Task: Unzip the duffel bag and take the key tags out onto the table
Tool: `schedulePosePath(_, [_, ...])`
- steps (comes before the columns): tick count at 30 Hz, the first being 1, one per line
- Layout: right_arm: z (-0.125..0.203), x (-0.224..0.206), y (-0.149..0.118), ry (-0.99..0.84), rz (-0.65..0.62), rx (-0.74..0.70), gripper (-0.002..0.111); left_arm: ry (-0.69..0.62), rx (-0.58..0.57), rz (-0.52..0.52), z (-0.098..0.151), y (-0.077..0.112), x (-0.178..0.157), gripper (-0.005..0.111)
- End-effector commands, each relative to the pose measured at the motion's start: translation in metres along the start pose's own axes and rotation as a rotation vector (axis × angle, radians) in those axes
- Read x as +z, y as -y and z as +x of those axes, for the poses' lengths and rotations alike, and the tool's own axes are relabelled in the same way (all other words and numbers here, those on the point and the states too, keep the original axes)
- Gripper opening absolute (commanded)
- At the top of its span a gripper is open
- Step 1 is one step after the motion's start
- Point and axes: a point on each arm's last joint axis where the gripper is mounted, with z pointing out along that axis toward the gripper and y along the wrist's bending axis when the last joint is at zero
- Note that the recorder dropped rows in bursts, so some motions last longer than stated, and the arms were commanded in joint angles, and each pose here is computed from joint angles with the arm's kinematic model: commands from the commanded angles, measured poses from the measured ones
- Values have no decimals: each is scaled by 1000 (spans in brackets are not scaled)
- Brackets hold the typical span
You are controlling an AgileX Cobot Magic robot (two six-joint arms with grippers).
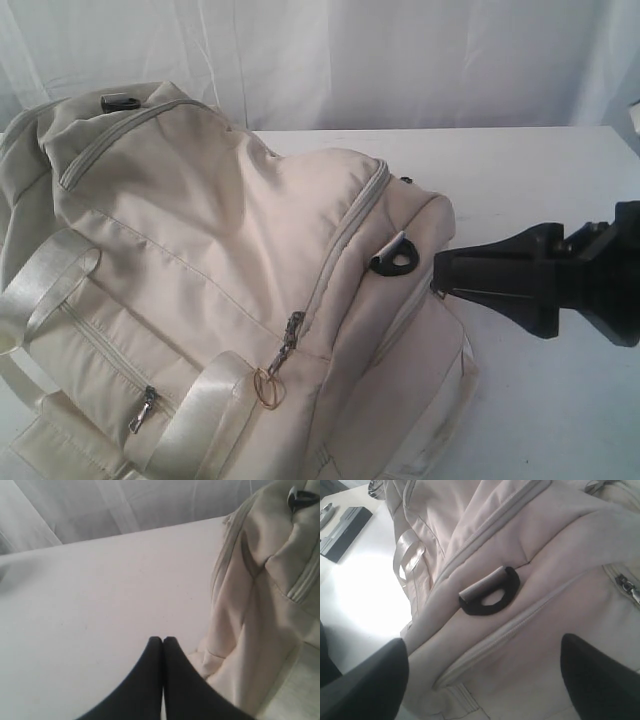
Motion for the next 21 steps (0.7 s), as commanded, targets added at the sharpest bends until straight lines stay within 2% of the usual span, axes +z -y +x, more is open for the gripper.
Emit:
schedulePosePath(1, [-1,1,2,13,13,-7,77,-127,-199,48,9,6,-3,0])
schedulePosePath(3, [-1,1,2,13,13,-7,77,-181,-246,65,14,8,-4,0])
schedulePosePath(7, [-1,1,2,13,13,-7,77,-217,-250,69,17,9,-4,0])
schedulePosePath(9, [-1,1,2,13,13,-7,77,-229,-253,72,18,9,-4,4])
schedulePosePath(12, [-1,1,2,13,13,-7,77,-247,-288,91,19,12,-5,20])
schedulePosePath(16, [-1,1,2,13,13,-7,77,-250,-317,107,19,13,-5,62])
schedulePosePath(18, [-1,1,2,13,13,-7,77,-217,-318,104,16,13,-4,78])
schedulePosePath(19, [-1,1,2,13,13,-7,77,-189,-315,102,14,12,-3,82])
schedulePosePath(21, [0,1,1,6,4,4,77,-117,-278,99,7,11,1,82])
